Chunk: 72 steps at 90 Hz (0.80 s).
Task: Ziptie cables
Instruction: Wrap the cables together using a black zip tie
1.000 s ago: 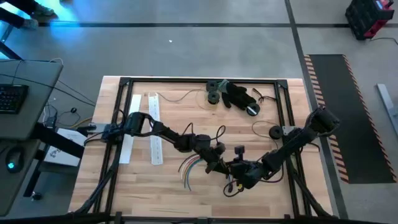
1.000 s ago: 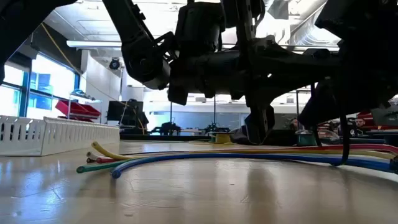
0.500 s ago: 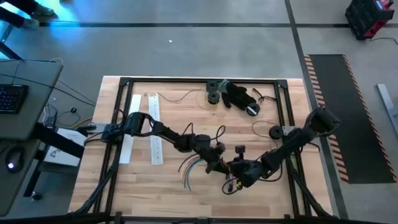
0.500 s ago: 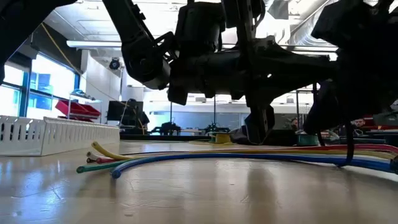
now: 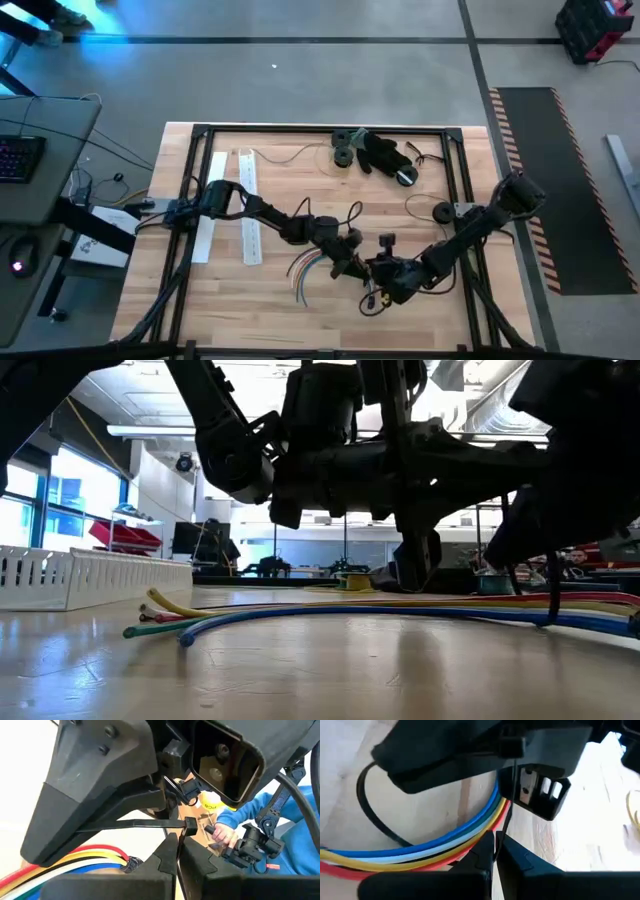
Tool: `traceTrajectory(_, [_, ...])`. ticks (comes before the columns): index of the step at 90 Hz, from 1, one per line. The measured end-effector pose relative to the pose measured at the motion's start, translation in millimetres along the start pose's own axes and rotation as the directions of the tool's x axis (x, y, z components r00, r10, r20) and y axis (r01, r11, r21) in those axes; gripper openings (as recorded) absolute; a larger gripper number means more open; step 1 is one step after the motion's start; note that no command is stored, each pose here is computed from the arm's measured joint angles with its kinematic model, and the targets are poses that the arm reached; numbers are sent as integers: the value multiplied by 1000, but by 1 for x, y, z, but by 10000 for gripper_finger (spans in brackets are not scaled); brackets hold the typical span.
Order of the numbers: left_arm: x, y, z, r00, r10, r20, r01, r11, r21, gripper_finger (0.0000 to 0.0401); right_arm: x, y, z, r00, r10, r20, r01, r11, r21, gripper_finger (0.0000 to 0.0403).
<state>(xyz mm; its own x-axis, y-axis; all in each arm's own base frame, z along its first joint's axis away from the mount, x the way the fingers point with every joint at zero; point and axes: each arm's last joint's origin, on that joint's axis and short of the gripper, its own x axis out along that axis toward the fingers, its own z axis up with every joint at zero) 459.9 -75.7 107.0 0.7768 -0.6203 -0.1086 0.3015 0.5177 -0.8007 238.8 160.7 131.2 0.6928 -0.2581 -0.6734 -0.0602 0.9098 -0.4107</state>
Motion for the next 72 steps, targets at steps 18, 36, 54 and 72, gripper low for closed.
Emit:
traceTrajectory(18, [0,0,0,1000,-4,-4,4,1000,-6,0,0,0,0,1000,-3,1,3,1000,-7,0])
traceTrajectory(36, [0,0,0,1000,-4,-5,4,1000,-18,0,0,0,2,1000,-2,22,3,1000,-22,0])
traceTrajectory(54, [0,0,-1,999,-23,-28,21,997,-68,0,-1,-1,9,998,-43,49,46,997,-61,0])
traceTrajectory(72, [-1,1,0,999,-35,-40,32,996,-88,0,-4,-1,20,994,-75,78,81,993,-81,0])
